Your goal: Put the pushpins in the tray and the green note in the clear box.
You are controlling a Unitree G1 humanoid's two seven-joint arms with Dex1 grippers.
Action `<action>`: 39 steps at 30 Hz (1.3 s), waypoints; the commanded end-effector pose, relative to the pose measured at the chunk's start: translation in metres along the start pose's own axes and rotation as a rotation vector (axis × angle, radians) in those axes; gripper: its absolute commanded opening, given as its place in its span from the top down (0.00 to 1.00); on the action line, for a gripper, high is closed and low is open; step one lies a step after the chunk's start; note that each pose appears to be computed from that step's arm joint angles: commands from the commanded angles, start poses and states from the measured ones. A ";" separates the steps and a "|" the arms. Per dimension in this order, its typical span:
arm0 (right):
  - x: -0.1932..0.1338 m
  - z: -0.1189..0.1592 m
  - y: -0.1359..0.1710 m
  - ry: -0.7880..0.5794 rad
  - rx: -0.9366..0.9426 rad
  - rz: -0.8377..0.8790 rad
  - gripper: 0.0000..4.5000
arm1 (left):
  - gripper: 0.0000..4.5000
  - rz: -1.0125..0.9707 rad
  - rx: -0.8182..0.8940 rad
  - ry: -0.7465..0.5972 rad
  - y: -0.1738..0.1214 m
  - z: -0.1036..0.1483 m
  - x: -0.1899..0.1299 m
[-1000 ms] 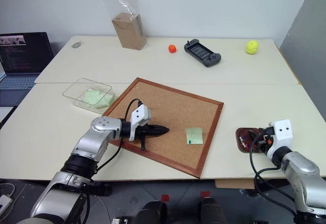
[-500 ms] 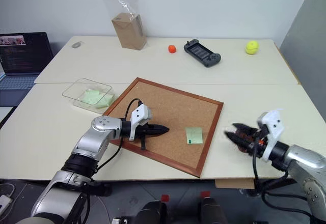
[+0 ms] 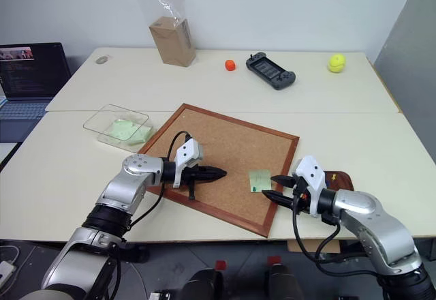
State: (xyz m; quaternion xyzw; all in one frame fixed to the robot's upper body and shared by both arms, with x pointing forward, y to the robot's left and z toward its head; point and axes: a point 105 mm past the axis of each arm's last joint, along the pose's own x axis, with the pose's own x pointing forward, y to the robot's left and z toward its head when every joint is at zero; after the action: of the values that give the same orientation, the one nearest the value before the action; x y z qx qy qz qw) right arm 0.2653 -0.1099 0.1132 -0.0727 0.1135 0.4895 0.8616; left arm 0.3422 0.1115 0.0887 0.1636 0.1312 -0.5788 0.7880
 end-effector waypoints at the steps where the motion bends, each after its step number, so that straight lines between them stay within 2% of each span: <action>1: 0.009 0.006 0.005 -0.032 -0.045 0.055 0.49 | 1.00 0.008 0.012 0.023 0.000 -0.002 -0.005; 14: 0.045 -0.004 -0.001 -0.021 -0.066 0.114 0.49 | 1.00 0.012 0.013 0.028 0.001 -0.003 -0.007; 31: 0.057 -0.013 -0.002 -0.008 -0.095 0.154 0.49 | 1.00 0.015 0.011 0.027 -0.002 -0.005 -0.008; 34: 0.058 -0.014 -0.001 -0.009 -0.092 0.167 0.58 | 1.00 0.016 0.013 0.023 -0.002 -0.004 -0.008; 38: 0.058 -0.014 -0.002 -0.011 -0.094 0.162 0.80 | 1.00 0.013 0.014 0.024 -0.002 -0.005 -0.008; 39: 0.058 -0.014 -0.003 -0.010 -0.095 0.160 0.82 | 1.00 0.013 0.015 0.024 -0.003 -0.005 -0.007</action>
State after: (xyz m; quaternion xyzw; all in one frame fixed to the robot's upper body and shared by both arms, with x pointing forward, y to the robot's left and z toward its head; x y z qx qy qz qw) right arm 0.2932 -0.0688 0.0788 -0.0942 0.1044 0.5553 0.8197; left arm 0.3394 0.1148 0.0888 0.1709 0.1299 -0.5763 0.7886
